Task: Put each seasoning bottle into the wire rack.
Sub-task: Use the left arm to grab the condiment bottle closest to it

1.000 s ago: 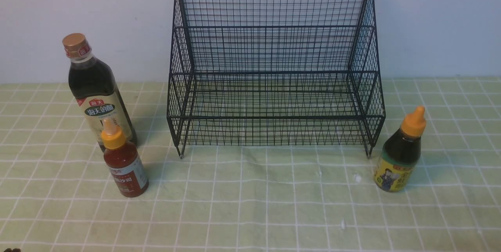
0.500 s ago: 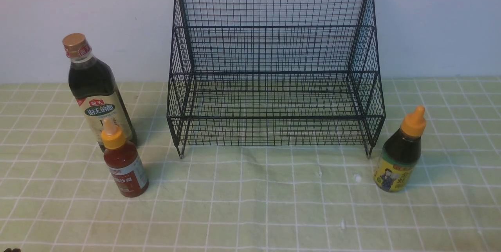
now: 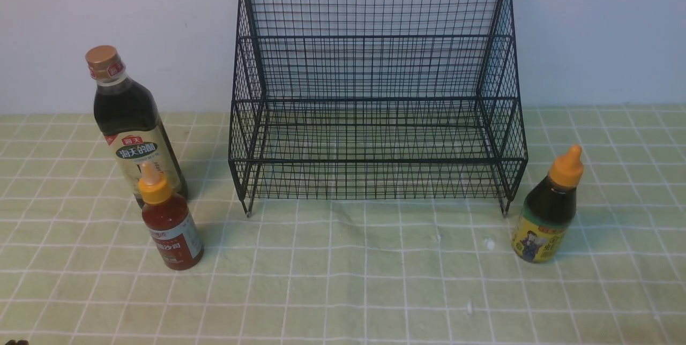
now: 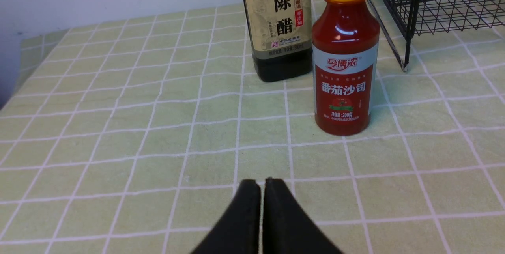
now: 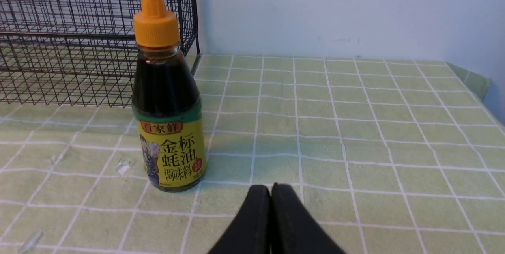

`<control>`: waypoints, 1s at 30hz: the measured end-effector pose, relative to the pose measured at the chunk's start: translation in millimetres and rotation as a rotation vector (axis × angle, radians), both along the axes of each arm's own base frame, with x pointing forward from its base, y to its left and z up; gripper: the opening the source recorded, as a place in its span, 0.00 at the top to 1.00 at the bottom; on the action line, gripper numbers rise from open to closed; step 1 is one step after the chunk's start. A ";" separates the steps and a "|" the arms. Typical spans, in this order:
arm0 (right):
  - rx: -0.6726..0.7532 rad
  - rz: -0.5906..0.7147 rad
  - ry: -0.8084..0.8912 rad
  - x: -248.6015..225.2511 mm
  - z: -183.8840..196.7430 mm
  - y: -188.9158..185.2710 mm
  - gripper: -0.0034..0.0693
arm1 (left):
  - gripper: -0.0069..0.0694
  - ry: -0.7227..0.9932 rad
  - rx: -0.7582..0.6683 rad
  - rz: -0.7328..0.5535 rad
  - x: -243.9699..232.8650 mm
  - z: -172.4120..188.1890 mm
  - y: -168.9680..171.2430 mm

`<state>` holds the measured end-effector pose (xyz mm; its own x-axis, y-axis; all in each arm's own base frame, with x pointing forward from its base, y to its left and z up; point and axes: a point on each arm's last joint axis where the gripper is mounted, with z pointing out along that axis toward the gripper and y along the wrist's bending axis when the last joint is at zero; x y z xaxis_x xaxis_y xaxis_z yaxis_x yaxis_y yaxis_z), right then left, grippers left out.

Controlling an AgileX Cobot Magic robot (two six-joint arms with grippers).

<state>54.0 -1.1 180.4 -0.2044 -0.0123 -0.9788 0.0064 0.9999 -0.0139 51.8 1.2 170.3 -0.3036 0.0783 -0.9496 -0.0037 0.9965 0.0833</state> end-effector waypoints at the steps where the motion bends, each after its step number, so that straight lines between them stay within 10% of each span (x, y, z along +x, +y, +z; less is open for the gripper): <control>1: 0.000 0.000 0.000 0.0 0.0 0.0 0.96 | 0.92 0.000 0.000 0.000 0.0 0.0 0.0; 15: 0.000 0.000 0.000 0.0 0.0 0.0 0.96 | 0.92 -0.059 -0.030 0.002 1.5 4.8 -0.6; 30: 0.000 0.000 0.000 0.0 0.0 0.0 0.97 | 0.92 -0.527 -0.681 0.117 2.1 44.6 7.2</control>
